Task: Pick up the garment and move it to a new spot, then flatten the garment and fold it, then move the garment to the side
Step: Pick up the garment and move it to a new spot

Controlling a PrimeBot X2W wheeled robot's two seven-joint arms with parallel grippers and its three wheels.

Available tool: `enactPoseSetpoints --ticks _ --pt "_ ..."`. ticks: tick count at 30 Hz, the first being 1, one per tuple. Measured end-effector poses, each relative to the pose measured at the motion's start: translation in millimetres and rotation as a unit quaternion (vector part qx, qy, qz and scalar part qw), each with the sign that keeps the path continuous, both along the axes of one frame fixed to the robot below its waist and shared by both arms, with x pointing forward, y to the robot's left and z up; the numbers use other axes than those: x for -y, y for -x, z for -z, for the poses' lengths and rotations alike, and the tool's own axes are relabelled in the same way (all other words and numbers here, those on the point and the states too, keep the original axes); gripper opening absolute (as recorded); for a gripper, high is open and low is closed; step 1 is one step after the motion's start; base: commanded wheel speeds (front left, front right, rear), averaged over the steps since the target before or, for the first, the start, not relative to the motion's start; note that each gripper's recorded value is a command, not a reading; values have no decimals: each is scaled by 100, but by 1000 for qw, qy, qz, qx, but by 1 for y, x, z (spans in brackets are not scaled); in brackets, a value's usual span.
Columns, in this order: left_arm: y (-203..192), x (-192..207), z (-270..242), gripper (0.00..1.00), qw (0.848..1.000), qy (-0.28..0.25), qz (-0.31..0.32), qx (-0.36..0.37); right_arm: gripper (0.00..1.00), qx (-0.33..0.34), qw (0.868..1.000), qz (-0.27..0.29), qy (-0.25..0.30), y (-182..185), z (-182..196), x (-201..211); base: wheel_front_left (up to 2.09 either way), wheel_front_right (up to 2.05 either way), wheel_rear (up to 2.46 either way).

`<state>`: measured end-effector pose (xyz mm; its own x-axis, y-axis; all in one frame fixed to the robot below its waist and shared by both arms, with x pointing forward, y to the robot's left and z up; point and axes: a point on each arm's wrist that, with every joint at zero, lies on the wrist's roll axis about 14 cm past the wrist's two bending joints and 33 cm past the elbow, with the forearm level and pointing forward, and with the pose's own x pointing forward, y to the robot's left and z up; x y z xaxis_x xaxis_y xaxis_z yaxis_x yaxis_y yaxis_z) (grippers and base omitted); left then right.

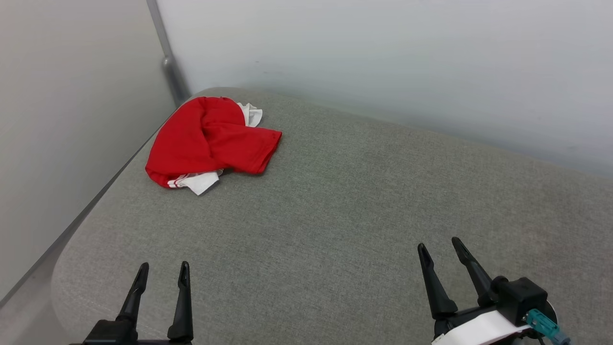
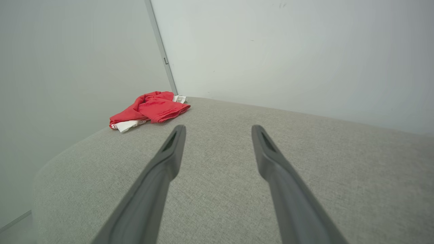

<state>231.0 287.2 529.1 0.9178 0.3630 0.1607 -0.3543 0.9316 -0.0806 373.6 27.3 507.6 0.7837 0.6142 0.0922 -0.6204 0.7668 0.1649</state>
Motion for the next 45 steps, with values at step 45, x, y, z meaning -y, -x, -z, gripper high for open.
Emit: enactPoseSetpoints --ticks 45 --pt "-301 -125 110 100 861 87 83 -494 100 -49 980 172 90 -112 116 126 0 0 0"
